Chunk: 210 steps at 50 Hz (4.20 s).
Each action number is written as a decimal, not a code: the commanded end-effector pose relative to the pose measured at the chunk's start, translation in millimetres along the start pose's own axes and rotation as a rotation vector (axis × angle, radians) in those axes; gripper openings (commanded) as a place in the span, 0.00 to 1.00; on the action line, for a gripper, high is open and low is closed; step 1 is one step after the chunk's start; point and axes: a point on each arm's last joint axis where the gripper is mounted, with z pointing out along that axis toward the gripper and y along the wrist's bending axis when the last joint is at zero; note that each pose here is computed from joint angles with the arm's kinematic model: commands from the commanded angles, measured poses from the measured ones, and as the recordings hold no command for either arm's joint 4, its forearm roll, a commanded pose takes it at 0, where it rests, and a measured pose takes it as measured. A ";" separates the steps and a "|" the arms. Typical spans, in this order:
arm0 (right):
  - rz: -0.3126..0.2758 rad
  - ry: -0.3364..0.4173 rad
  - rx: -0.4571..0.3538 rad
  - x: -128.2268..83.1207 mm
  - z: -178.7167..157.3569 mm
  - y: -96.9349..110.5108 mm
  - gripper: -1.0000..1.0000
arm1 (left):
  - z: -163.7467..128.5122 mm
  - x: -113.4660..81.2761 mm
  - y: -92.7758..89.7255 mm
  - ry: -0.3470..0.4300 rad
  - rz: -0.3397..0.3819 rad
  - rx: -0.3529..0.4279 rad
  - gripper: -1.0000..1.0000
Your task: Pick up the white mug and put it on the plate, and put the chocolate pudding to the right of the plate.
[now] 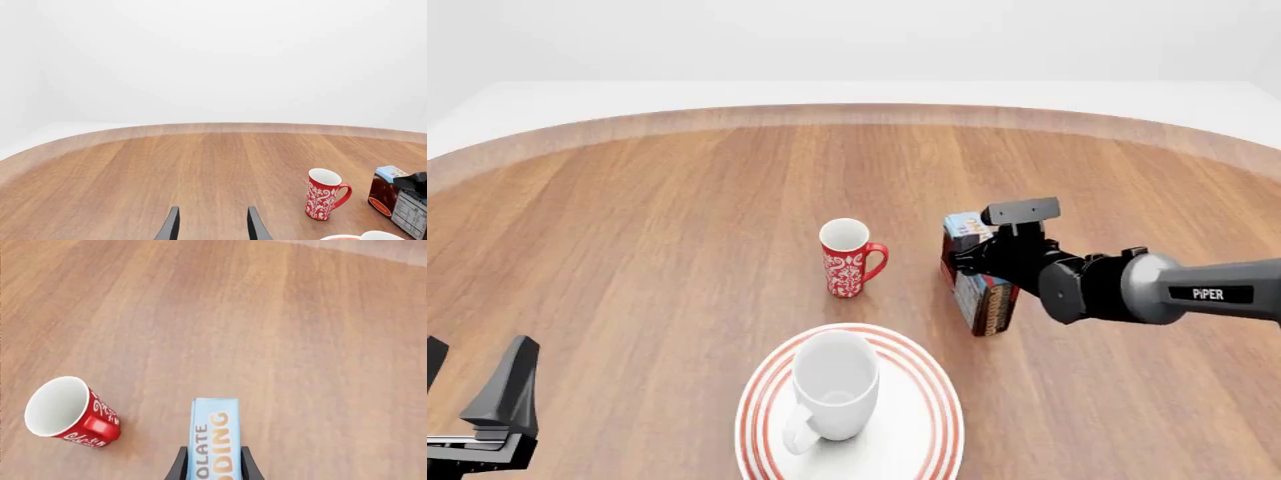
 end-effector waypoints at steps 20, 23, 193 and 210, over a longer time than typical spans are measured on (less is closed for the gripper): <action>0.007 -0.030 -0.009 -17.7 -42.0 1.4 0.00 | -0.1 0.0 0.0 0.000 0.000 0.000 1.00; 0.006 -0.031 -0.011 -17.0 -45.1 1.9 0.00 | 0.0 0.0 0.0 0.000 0.001 0.000 1.00; 0.123 0.056 0.108 93.7 -168.9 -28.8 0.00 | 7.9 -0.2 -0.6 0.001 -0.002 0.008 1.00; 0.124 0.059 0.115 93.3 -169.4 -30.1 1.00 | 5.9 -0.3 -0.6 0.000 -0.002 0.008 1.00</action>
